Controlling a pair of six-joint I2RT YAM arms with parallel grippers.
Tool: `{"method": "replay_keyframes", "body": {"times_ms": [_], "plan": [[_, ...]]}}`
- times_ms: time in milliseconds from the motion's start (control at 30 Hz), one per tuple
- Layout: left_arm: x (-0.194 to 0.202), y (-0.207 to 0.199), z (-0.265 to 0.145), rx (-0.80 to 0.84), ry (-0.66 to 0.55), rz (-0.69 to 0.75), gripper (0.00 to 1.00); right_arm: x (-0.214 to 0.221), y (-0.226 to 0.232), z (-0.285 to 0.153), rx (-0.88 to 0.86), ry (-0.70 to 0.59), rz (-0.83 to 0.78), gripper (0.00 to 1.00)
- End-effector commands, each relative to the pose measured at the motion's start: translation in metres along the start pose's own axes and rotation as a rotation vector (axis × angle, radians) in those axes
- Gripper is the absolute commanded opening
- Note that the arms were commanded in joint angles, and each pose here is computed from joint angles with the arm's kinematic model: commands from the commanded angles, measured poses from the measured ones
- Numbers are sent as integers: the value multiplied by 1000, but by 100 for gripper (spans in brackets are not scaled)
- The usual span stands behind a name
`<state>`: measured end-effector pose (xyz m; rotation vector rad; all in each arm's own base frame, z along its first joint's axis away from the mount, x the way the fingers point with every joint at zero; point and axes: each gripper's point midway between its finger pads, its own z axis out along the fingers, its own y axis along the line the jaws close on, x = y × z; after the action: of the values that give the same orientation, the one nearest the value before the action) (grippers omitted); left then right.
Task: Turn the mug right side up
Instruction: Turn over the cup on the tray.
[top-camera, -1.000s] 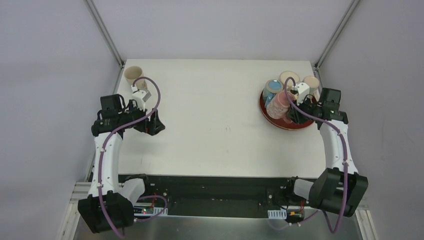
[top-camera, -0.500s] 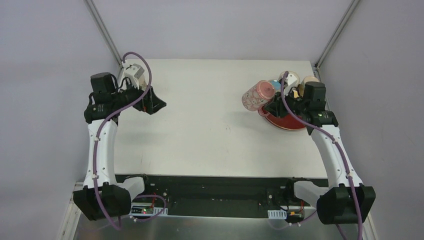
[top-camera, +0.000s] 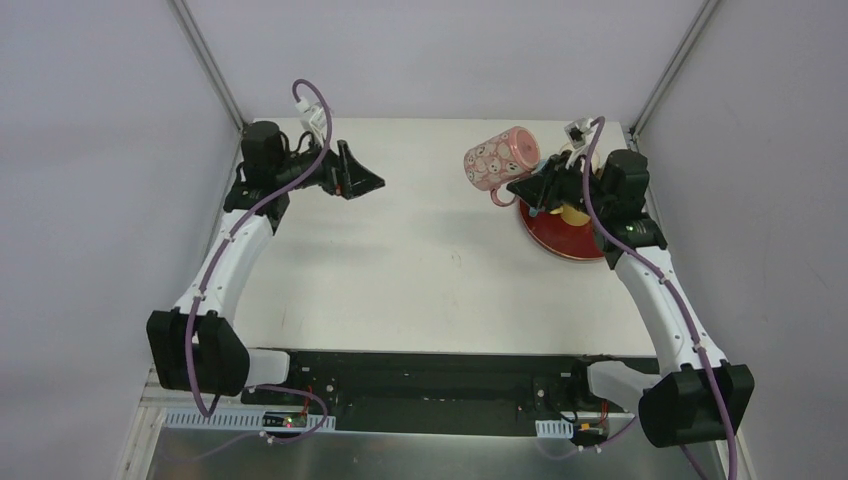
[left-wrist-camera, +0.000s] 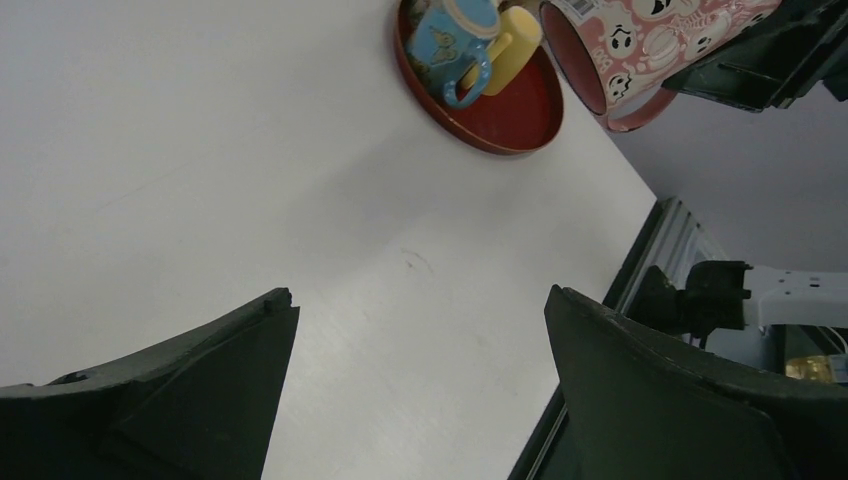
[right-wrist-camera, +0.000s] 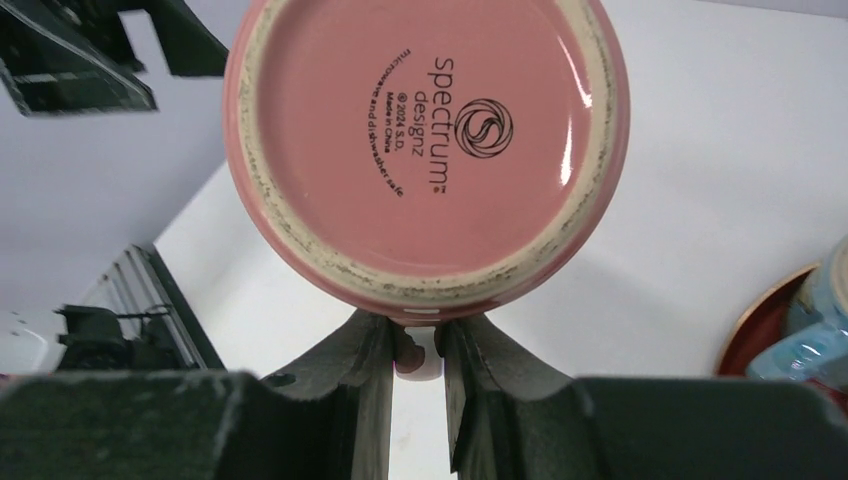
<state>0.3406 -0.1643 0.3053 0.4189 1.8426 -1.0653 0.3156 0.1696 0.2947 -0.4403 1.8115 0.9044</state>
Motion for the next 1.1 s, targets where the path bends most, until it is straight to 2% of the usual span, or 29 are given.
{"method": "replay_keyframes", "body": {"times_ms": [0, 267, 500, 633, 1067], "plan": [[-21, -30, 24, 162, -66, -55, 100, -86, 49, -7, -168, -244, -26, 0], [-16, -40, 52, 307, -60, -201, 100, -95, 56, -5, -224, -288, 82, 0], [-28, -59, 75, 466, -56, -231, 100, -110, 64, -6, -281, -346, 187, 0], [-35, -79, 82, 546, -109, -259, 100, -117, 66, -8, -309, -381, 242, 0], [-19, -138, 83, 656, -166, -266, 100, -125, 67, -12, -409, -494, 411, 0]]}}
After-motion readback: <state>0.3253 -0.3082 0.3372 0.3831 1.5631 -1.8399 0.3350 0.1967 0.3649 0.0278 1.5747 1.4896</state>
